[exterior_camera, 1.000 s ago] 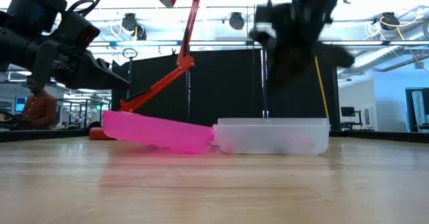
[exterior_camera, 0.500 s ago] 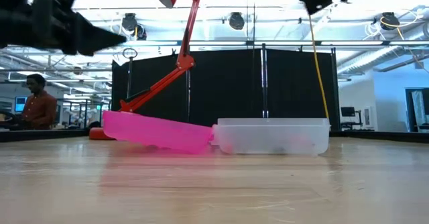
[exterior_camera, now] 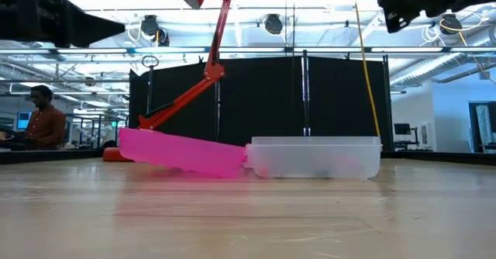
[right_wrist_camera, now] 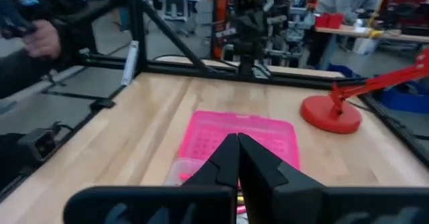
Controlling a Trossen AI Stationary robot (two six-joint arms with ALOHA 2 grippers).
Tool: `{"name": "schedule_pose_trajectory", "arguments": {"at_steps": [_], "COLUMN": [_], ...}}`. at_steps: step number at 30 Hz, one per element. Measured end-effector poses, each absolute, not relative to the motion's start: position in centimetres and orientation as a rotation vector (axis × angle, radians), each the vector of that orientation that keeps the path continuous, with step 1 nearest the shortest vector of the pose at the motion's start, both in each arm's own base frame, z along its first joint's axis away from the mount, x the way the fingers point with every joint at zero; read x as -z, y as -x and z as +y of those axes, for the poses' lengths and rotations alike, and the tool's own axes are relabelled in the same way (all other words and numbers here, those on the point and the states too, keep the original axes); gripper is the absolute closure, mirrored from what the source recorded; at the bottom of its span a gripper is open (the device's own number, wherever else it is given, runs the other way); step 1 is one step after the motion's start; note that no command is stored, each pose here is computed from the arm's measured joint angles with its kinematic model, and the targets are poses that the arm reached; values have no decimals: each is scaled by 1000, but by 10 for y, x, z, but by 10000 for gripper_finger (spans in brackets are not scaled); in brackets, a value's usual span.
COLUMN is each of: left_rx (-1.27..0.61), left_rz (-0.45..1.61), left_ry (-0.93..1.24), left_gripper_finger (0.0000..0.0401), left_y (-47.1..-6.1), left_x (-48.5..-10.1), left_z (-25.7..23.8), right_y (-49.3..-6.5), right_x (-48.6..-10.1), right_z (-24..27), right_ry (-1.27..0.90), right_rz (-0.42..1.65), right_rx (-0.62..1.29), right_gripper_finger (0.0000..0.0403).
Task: Pick & place school supplies into a supply box
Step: Return to Home Position
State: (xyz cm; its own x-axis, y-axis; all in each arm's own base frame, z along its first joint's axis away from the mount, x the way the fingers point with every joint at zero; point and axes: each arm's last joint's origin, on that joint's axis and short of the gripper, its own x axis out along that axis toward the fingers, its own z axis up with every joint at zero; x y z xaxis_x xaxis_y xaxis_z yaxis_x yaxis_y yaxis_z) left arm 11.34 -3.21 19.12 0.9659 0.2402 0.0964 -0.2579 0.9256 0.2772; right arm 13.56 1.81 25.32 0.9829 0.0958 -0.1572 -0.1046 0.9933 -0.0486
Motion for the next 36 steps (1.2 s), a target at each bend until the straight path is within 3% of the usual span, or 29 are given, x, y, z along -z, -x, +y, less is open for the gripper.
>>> {"name": "schedule_pose_trajectory", "arguments": {"at_steps": [8, 19, 31, 36], "left_rx": [-197, -46, 46, 41], "left_rz": [89, 43, 81, 116], "left_ry": [-168, -168, -203, -195], "left_gripper_finger": [399, 399, 399, 399], "left_y": [-99, -89, -89, -92], "left_x": [-193, -197, -192, -177], "left_z": [-21, -21, -23, -24], "right_y": [-127, -121, -116, -116], "right_x": [-236, -196, -191, -171], "right_z": [14, 6, -9, -9], "right_ry": [23, -9, -69, -108], "right_rz": [146, 60, 15, 16], "right_rx": [-49, 9, -6, -17], "right_gripper_finger": [403, 403, 403, 403]}}
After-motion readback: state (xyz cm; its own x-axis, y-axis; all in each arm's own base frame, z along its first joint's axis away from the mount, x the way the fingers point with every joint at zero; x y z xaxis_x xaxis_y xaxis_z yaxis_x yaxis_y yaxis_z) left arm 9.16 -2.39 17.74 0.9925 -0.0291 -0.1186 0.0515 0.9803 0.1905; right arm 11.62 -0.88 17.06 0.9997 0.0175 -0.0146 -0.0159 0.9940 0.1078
